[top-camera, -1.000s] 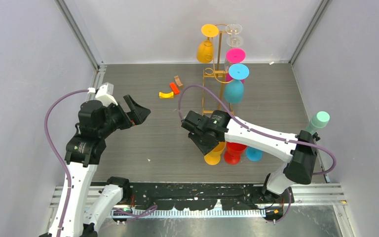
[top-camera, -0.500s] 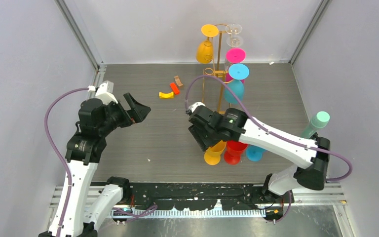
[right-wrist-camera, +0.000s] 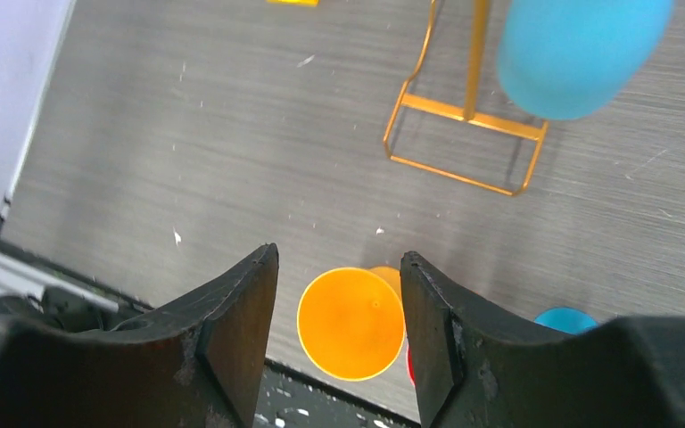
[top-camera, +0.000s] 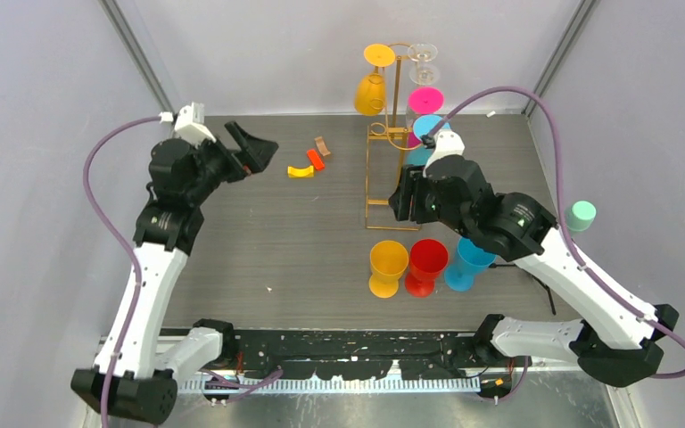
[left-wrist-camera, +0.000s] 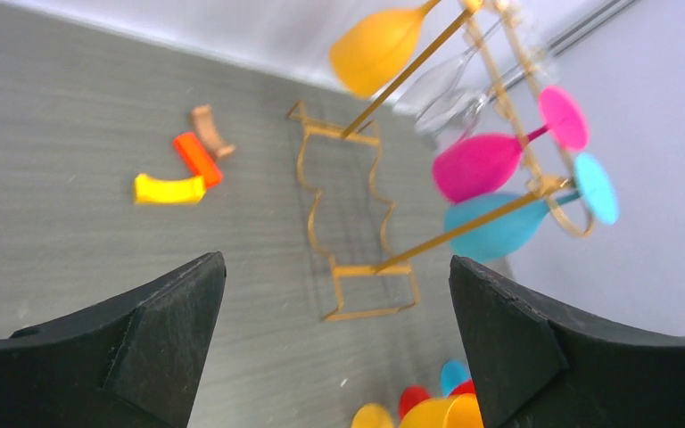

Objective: Take the wine glass off the wine glass rack

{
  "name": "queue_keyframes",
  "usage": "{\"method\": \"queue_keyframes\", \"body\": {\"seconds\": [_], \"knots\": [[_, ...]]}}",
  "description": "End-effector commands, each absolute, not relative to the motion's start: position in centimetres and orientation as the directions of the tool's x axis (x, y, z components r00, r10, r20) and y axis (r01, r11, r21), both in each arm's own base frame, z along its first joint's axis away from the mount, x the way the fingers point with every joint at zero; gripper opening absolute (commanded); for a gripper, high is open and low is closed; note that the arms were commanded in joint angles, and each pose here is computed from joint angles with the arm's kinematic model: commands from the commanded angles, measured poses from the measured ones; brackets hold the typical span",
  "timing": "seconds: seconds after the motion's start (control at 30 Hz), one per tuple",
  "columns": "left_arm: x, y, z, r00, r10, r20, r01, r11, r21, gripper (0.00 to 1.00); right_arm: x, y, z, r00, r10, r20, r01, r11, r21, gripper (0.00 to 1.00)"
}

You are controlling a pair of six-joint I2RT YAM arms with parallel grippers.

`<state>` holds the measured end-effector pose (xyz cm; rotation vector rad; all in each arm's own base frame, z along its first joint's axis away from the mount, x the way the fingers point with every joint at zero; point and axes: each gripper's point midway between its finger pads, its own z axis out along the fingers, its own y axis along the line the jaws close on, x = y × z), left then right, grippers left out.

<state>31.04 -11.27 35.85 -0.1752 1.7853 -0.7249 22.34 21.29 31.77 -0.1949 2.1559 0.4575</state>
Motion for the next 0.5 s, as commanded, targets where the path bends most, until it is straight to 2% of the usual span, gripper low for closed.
{"method": "queue_keyframes", "body": {"seconds": [0.0,0.2,0.37,0.47], "knots": [[34.4,-13.7,42.3,-0.246,-0.564,-0.789,0.401,0.681,-0.612,1.0,24.1,19.5,36.6,-0.461,0.24,-0.854,-0.2,0.91,0.363,0.58],[40.6,-16.9,44.2,-0.314,-0.699,-0.643,0.435,0.496,-0.751,0.98,23.7,18.0,38.1,-0.414,0.287,-0.864,-0.185,0.903,0.388,0.58],[45.7,-21.2,44.8,-0.371,-0.724,-0.582,0.429,0.423,-0.798,0.96,22.8,17.7,38.4,-0.416,0.303,-0.857,-0.205,0.887,0.413,0.58],[48.1,-24.3,44.5,-0.41,-0.718,-0.562,0.423,0.396,-0.815,0.99,22.4,17.5,38.4,-0.417,0.316,-0.852,-0.207,0.88,0.427,0.58]]}}
